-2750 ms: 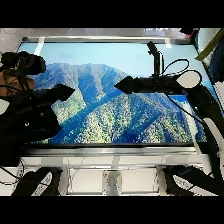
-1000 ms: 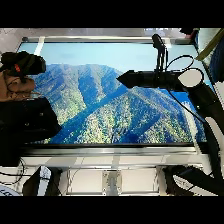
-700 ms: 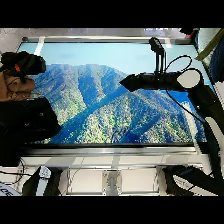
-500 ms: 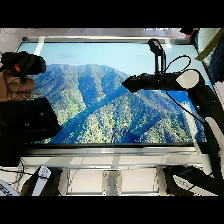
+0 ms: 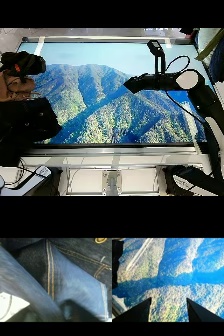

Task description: Fold the clothes and pants, and hang the long-sleeved shirts on hangers.

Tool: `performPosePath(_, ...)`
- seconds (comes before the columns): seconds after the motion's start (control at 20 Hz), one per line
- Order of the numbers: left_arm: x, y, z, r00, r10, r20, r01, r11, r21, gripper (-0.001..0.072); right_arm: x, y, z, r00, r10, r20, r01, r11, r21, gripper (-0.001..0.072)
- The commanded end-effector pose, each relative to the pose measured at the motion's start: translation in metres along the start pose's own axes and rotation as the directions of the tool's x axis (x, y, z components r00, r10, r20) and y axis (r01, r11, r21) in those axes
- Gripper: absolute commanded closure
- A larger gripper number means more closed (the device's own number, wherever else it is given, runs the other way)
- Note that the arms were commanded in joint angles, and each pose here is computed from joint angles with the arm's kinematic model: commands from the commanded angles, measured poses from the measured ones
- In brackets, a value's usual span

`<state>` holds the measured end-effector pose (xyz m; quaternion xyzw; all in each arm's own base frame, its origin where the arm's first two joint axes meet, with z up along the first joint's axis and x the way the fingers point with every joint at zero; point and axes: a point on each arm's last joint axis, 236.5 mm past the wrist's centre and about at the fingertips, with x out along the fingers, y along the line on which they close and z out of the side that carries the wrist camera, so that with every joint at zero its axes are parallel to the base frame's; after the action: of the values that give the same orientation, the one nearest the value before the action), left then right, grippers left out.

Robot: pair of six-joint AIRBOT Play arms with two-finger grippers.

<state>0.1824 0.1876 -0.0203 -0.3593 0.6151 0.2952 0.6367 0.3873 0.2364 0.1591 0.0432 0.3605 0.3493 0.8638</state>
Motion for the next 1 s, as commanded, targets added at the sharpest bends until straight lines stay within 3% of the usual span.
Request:
performPosePath(0.0, 0.006, -0.034, 0.006, 0.989, -0.145, -0.008, 0.145, 0.986, 0.081, 0.0662, -0.004, 0.004, 0.004, 1.000, 0.008, 0.005, -0.008, 1.000, 0.001, 0.0219)
performPosePath(0.1, -0.017, -0.091, 0.011, 0.922, -0.385, 0.039, 0.379, 0.918, 0.117, 0.0663, -0.018, 0.018, 0.015, 0.999, 0.034, -0.003, -0.034, 0.999, -0.026, 0.0232)
performPosePath(0.15, -0.043, -0.131, 0.014, 0.834, -0.547, 0.070, 0.530, 0.830, 0.172, 0.0664, -0.029, 0.028, 0.021, 0.998, 0.053, -0.016, -0.054, 0.998, -0.045, 0.0232)
performPosePath(0.2, -0.078, -0.171, 0.012, 0.712, -0.696, 0.087, 0.665, 0.709, 0.233, 0.0664, -0.043, 0.040, 0.026, 0.997, 0.071, -0.035, -0.073, 0.995, -0.062, 0.0232)
performPosePath(0.3, -0.146, -0.235, -0.012, 0.470, -0.882, 0.048, 0.814, 0.453, 0.363, 0.0665, -0.075, 0.059, 0.034, 0.994, 0.082, -0.072, -0.092, 0.987, -0.135, 0.0240)
performPosePath(0.4, -0.182, -0.286, -0.059, 0.348, -0.936, -0.056, 0.844, 0.286, 0.454, 0.0666, -0.109, 0.061, 0.042, 0.997, 0.014, -0.078, -0.027, 0.985, -0.168, 0.0280)
performPosePath(0.6, -0.172, -0.376, -0.191, 0.337, -0.891, -0.304, 0.808, 0.109, 0.579, 0.0666, -0.185, 0.013, 0.063, 0.947, -0.321, 0.031, 0.319, 0.917, -0.238, 0.0279)
performPosePath(0.65, -0.161, -0.393, -0.226, 0.351, -0.869, -0.350, 0.792, 0.076, 0.606, 0.0665, -0.206, -0.002, 0.068, 0.909, -0.412, 0.068, 0.416, 0.876, -0.243, 0.0279)
performPosePath(0.8, -0.104, -0.419, -0.307, 0.458, -0.780, -0.427, 0.737, 0.065, 0.673, 0.0665, -0.247, -0.030, 0.071, 0.813, -0.569, 0.120, 0.580, 0.779, -0.238, 0.0279)
performPosePath(0.95, -0.049, -0.423, -0.325, 0.551, -0.700, -0.454, 0.746, 0.169, 0.644, 0.0666, -0.250, -0.038, 0.071, 0.793, -0.599, 0.114, 0.607, 0.758, -0.238, 0.0279)
